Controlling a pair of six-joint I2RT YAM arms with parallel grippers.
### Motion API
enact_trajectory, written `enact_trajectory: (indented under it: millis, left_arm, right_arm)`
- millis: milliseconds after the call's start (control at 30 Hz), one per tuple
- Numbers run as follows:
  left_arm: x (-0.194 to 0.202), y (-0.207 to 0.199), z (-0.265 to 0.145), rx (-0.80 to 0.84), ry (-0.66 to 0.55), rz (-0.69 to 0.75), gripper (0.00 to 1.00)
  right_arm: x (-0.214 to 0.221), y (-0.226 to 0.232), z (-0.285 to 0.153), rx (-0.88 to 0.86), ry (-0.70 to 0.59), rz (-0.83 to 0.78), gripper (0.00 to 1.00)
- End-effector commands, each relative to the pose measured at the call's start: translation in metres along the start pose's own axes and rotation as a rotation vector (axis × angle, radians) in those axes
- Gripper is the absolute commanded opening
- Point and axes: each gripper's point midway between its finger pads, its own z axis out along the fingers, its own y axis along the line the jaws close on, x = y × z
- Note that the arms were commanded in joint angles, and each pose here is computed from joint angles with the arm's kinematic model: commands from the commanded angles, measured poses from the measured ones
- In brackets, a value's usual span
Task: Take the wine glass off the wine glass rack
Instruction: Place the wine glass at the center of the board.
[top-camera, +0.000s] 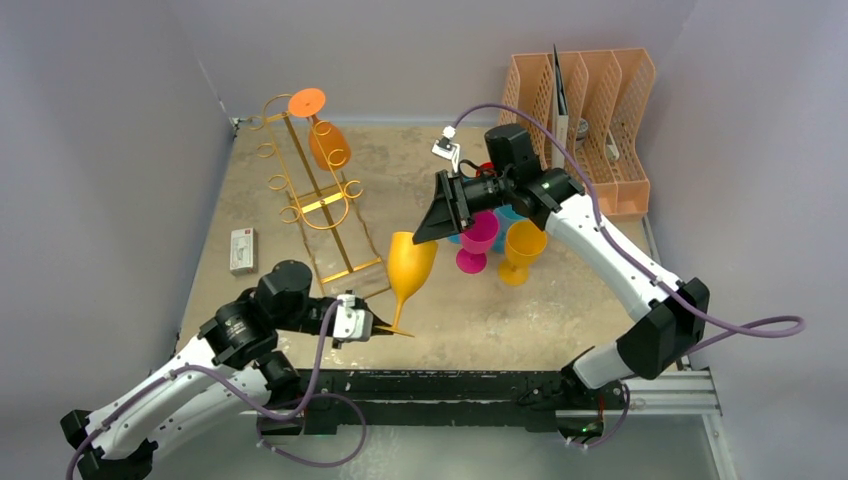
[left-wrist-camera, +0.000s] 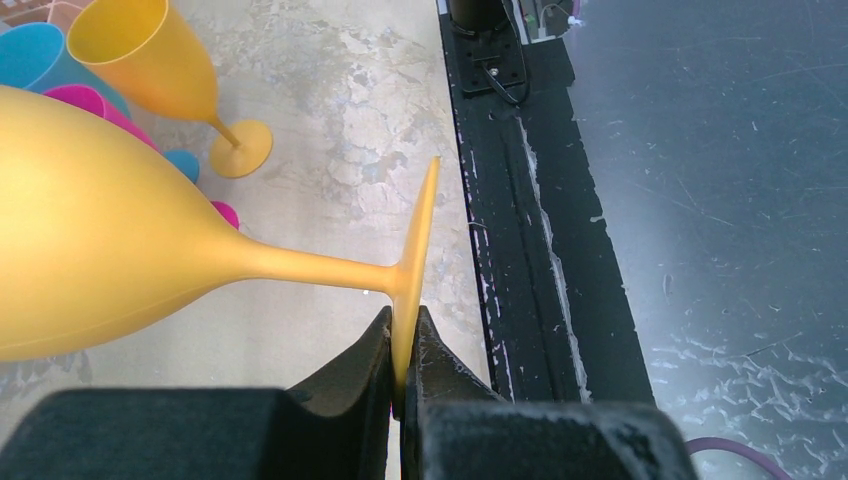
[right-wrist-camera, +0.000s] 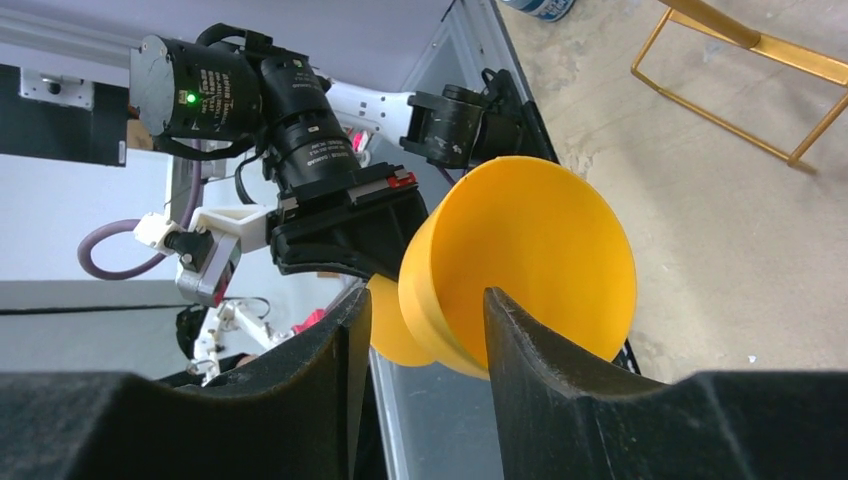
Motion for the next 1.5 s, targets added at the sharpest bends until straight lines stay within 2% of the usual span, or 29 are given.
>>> enact_trajectory:
  millis: [0, 300, 533, 633, 767, 833, 933, 1100, 1267, 1467]
  left_arm:
    - [-0.021, 0.009, -0.003, -0.019, -0.042, 0.069, 0.00]
    - [-0.021, 0.014, 0.002, -0.023, -0.042, 0.083, 0.00]
    - [-0.019, 0.019, 0.001, -0.052, -0.029, 0.091, 0.00]
    - [-0.018, 0.020, 0.000, -0.057, -0.022, 0.092, 0.00]
    - [-0.016, 0.021, -0.001, -0.069, -0.015, 0.088, 0.00]
    - [-0.016, 0.023, -0.001, -0.079, -0.018, 0.084, 0.00]
    - [-0.017, 0.024, -0.001, -0.096, -0.032, 0.075, 0.16]
    - [-0.019, 0.024, -0.003, -0.119, -0.052, 0.068, 0.34]
    - [-0.017, 0.024, -0.004, -0.120, -0.044, 0.052, 0.41]
    - [-0.016, 0.021, -0.003, -0.105, -0.041, 0.041, 0.42]
  right_arm:
    - [0.002, 0.033, -0.004, -0.108, 0.043, -0.027, 0.47]
    - [0.010, 0.045, -0.001, -0.182, 0.118, -0.011, 0.36]
    - [0.018, 0.041, 0.001, -0.163, 0.155, -0.004, 0.29]
    - [0.019, 0.041, 0.001, -0.159, 0.155, -0.005, 0.21]
    - [0.017, 0.039, 0.002, -0.137, 0.138, -0.017, 0.03]
    - [0.016, 0.039, 0.002, -0.133, 0.133, -0.022, 0.00]
    - [0.015, 0.039, 0.002, -0.127, 0.127, -0.028, 0.00]
    - [0.017, 0.037, 0.001, -0.112, 0.119, -0.041, 0.00]
    - [0.018, 0.035, 0.001, -0.097, 0.112, -0.052, 0.00]
    - [0.018, 0.030, 0.002, -0.074, 0.104, -0.049, 0.00]
